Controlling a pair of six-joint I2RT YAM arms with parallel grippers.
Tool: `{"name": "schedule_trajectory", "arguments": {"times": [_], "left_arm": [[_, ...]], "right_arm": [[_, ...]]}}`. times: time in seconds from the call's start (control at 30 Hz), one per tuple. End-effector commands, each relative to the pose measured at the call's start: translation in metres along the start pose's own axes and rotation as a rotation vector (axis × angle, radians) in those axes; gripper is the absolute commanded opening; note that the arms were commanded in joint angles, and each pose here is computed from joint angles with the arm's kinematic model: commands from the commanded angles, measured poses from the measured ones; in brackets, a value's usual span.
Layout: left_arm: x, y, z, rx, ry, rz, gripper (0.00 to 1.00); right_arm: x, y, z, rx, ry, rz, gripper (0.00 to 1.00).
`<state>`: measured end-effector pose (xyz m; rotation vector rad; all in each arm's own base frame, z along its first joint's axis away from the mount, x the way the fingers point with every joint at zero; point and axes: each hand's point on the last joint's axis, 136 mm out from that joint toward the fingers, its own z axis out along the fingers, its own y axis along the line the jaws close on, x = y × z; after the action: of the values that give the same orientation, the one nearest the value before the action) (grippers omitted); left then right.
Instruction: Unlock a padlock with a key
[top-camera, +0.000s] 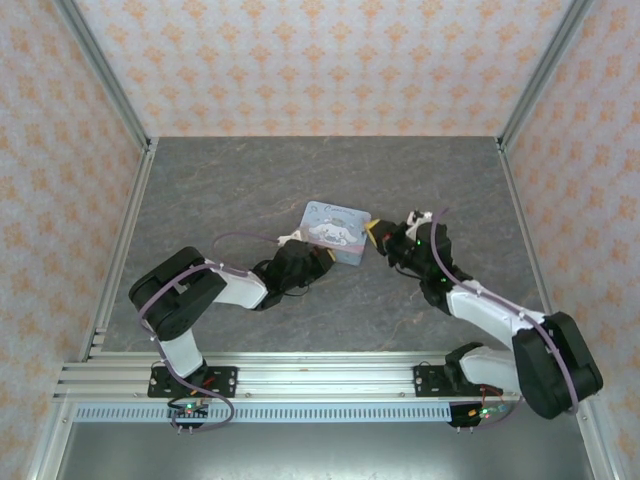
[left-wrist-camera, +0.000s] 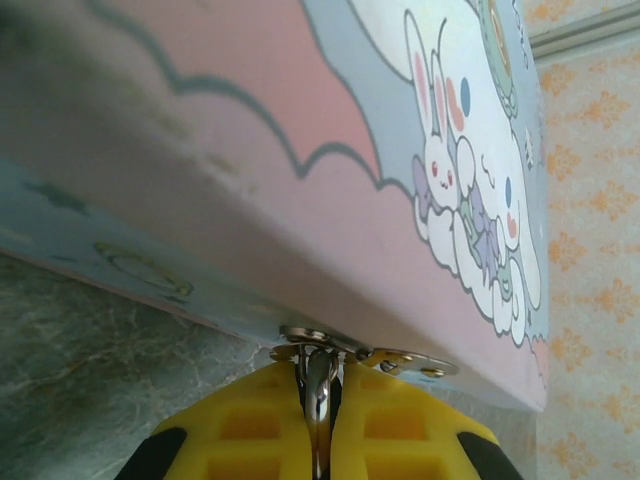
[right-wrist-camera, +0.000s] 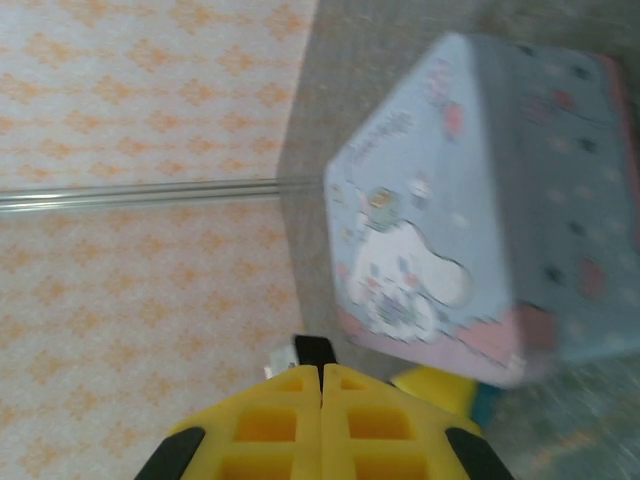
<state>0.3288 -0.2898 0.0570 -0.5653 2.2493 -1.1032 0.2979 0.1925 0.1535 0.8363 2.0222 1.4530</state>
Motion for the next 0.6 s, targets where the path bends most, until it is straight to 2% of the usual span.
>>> {"name": "schedule_trajectory", "arguments": {"times": [0.0, 0.27, 0.57], "left_arm": [[-0.011, -0.029, -0.004, 0.08, -0.022, -0.047, 0.0], [-0.013, -0.038, 0.0, 0.138, -0.021, -0.136, 0.0], [-0.013, -0.045, -0.002, 0.184, -0.019, -0.216, 0.0]], "right_arm": [[0.01, -0.008, -0.01, 0.004, -0.012, 0.037, 0.0], [0.053, -0.047, -0.009, 0.072, 0.016, 0.039, 0.0], [0.061, -0.056, 0.015, 0.093, 0.026, 0.031, 0.0]]}}
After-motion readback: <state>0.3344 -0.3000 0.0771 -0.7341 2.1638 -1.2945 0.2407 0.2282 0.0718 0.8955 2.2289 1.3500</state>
